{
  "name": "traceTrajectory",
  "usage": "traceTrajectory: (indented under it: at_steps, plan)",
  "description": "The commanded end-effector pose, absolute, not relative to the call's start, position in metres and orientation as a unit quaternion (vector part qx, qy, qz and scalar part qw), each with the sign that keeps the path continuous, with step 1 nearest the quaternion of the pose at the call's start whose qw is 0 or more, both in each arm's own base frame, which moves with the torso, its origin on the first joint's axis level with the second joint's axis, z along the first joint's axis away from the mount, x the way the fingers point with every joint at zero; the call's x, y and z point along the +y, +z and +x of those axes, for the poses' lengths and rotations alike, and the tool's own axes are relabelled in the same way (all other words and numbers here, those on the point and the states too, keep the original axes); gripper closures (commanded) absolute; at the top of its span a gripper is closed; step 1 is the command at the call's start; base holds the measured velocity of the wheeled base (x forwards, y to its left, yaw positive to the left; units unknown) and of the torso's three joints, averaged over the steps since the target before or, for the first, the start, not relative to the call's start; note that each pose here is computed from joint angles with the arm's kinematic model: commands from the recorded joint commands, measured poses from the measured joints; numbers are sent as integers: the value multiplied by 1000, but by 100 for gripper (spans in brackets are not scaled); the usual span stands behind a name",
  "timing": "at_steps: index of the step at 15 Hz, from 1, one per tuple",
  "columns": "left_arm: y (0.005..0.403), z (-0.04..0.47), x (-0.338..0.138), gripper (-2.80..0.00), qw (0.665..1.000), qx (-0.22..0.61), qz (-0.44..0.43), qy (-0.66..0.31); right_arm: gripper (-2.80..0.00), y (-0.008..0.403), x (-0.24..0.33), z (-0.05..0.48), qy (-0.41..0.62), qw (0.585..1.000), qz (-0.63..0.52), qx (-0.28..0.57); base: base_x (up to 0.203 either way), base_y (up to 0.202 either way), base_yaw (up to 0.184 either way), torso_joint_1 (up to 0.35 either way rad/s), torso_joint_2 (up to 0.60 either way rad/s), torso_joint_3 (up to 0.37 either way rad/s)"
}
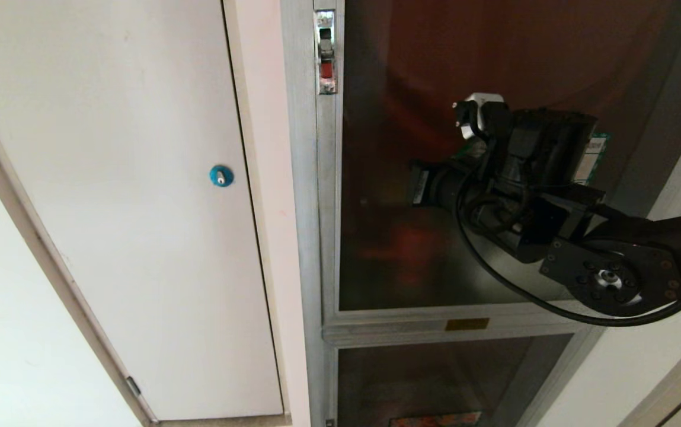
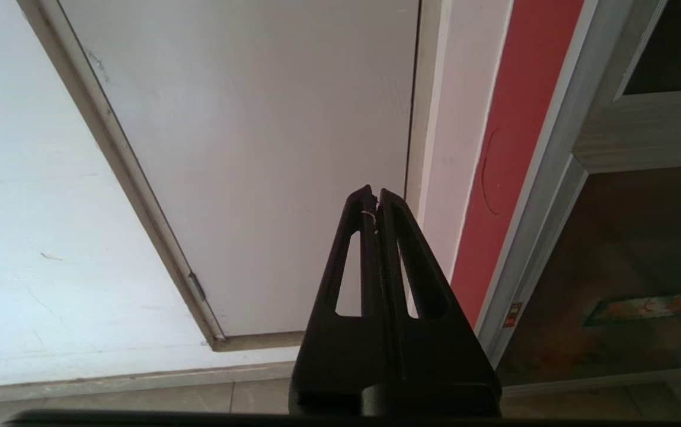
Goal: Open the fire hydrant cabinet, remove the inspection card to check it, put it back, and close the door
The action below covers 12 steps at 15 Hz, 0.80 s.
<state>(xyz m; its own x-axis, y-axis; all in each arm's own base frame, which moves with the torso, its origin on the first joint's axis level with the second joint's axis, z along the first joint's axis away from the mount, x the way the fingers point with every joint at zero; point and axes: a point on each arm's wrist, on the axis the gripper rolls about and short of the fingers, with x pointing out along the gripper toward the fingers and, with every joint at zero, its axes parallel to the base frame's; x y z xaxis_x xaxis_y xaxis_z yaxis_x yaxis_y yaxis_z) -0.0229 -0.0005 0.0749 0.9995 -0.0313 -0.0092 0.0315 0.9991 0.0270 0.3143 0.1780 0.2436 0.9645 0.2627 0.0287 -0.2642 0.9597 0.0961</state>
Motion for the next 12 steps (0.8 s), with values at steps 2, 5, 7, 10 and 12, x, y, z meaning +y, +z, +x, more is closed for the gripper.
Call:
traceTrajectory:
  at_steps: [2, 5, 7, 10, 12]
  plan:
    - [75, -23, 0, 0, 1000, 4, 14, -16, 0, 263, 166, 281, 144, 987, 59, -29, 0, 0, 0, 0, 0, 0]
    - [75, -23, 0, 0, 1000, 5, 14, -16, 0, 277, 156, 251, 157, 985, 62, -48, 0, 0, 0, 2, 12, 1]
    - [75, -23, 0, 0, 1000, 5, 14, -16, 0, 287, 152, 237, 175, 981, 54, -65, 0, 0, 0, 0, 0, 0]
    - [75, -23, 0, 0, 1000, 4, 14, -16, 0, 314, 150, 227, 252, 961, 50, -105, 0, 0, 0, 0, 0, 0]
    - [75, -23, 0, 0, 1000, 5, 14, -16, 0, 333, 152, 228, 284, 950, 48, -117, 0, 0, 0, 0, 0, 0]
